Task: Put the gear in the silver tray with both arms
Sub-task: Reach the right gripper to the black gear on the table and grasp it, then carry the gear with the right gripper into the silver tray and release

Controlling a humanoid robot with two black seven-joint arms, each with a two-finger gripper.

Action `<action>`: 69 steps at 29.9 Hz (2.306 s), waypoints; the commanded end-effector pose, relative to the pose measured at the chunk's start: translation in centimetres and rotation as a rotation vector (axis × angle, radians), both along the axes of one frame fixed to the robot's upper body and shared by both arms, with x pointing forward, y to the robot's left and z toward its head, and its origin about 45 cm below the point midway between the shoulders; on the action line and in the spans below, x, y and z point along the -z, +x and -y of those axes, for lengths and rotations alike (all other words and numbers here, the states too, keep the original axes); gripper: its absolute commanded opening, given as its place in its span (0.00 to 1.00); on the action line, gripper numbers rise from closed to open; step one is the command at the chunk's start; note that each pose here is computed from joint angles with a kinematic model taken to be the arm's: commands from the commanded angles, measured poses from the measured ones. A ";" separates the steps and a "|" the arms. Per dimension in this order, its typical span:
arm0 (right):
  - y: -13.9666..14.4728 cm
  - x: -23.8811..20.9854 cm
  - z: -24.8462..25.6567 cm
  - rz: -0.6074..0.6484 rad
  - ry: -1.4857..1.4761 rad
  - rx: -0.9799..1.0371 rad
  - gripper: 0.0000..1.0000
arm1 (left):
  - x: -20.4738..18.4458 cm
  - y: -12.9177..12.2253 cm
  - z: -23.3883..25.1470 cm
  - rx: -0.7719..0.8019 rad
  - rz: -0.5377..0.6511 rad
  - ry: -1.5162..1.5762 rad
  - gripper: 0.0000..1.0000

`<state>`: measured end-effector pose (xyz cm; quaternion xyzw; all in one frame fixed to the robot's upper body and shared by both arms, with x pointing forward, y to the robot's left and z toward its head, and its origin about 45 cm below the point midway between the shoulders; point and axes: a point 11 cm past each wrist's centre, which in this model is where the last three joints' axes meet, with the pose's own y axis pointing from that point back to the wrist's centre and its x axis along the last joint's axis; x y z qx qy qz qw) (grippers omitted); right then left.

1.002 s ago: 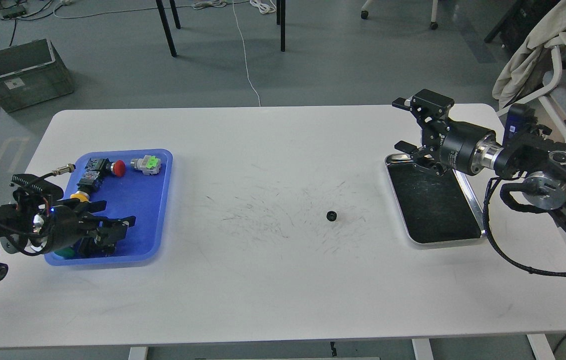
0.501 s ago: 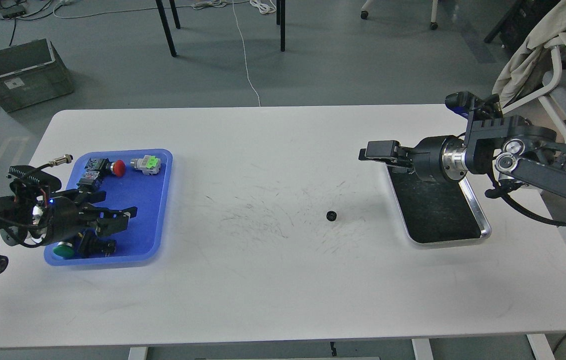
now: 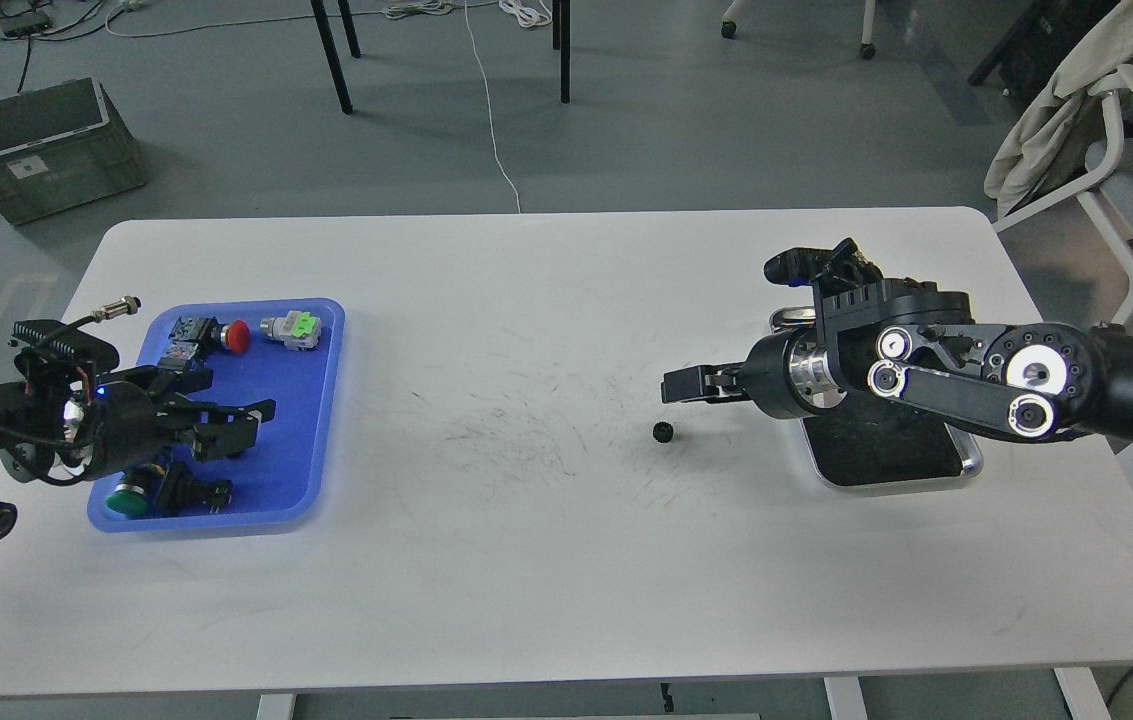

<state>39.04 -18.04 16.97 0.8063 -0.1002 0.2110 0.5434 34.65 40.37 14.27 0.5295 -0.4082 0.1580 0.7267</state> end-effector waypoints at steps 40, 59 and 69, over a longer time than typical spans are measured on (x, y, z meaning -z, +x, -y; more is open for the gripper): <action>-0.4 3.4 -3.7 0.013 -0.213 -0.166 0.01 | 0.2 -0.1 0.3 0.004 -0.006 -0.015 0.92; 1.5 0.4 -2.4 0.073 -0.227 -0.146 0.01 | -0.1 0.0 0.3 0.008 0.001 -0.024 0.92; 3.4 -5.6 6.1 0.143 -0.244 -0.005 0.01 | 0.0 -0.1 1.3 0.031 0.001 -0.042 0.92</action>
